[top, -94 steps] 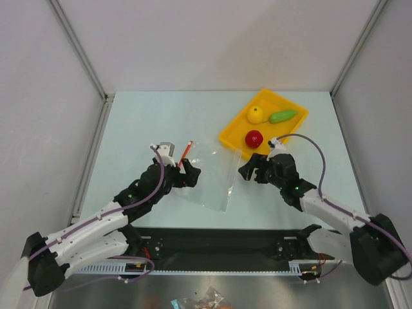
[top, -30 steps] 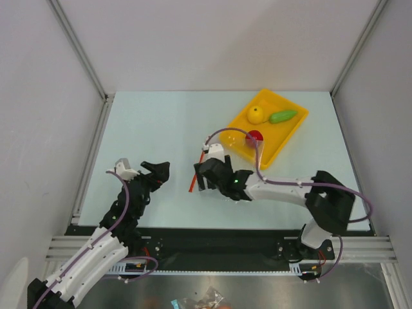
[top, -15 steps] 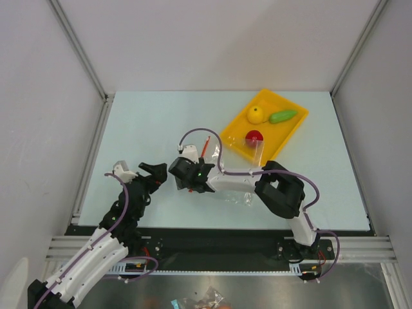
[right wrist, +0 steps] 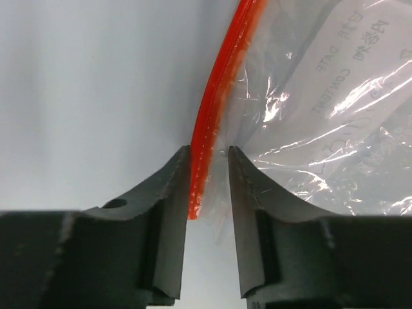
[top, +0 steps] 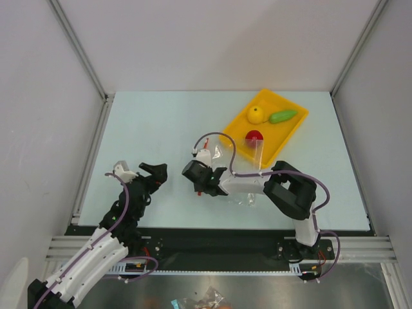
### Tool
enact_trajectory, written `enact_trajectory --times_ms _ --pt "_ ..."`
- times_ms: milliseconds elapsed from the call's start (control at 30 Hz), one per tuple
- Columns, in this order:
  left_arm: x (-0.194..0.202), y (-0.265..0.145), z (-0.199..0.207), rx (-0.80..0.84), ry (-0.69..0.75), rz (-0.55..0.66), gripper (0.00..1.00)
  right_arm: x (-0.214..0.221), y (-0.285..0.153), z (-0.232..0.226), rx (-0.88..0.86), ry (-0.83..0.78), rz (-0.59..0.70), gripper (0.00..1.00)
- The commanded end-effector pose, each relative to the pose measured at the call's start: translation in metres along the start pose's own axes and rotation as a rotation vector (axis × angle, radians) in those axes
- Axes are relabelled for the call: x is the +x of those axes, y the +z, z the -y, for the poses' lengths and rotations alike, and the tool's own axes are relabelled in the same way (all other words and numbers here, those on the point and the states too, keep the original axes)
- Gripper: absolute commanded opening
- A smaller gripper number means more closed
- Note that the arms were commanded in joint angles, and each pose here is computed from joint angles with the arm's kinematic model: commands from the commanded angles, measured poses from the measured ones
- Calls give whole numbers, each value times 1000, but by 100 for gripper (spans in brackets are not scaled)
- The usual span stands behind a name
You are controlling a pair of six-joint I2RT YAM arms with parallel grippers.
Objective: Place the food in the zip-top bag and seal the zipper
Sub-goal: Pick up the zipper food storage bag at the center of the board, then open the zipper of the food storage bag at the center of the board.
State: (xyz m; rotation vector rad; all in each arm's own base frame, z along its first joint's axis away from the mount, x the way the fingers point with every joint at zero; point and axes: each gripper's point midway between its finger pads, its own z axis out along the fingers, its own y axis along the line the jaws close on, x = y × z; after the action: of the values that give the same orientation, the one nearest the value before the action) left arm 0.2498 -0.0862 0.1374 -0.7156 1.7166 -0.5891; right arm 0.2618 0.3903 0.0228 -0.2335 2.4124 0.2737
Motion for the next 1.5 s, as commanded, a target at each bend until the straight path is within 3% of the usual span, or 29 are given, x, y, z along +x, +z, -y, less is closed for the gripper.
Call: enact_trajectory --times_ms 0,133,400,667,767,1033,1233,1467 --pt "-3 3 7 20 -4 7 96 26 -9 20 -11 -33 -77 30" --pt "3 6 9 19 22 -20 96 33 -25 24 -63 -96 -80 0" --pt "30 15 32 130 75 -144 96 2 -91 24 -197 -173 105 0" --pt "69 13 72 348 109 -336 95 -13 -167 27 -588 -135 193 0" --pt "76 -3 102 540 80 -378 85 -20 -184 36 -645 -142 224 0" --pt "77 -22 130 713 71 -393 84 -15 -191 58 -718 -134 250 0" --pt "87 -22 130 707 72 -447 71 -12 -188 61 -720 -124 263 0" --pt "102 -21 123 671 -2 -512 62 -14 -186 67 -692 -112 279 0"
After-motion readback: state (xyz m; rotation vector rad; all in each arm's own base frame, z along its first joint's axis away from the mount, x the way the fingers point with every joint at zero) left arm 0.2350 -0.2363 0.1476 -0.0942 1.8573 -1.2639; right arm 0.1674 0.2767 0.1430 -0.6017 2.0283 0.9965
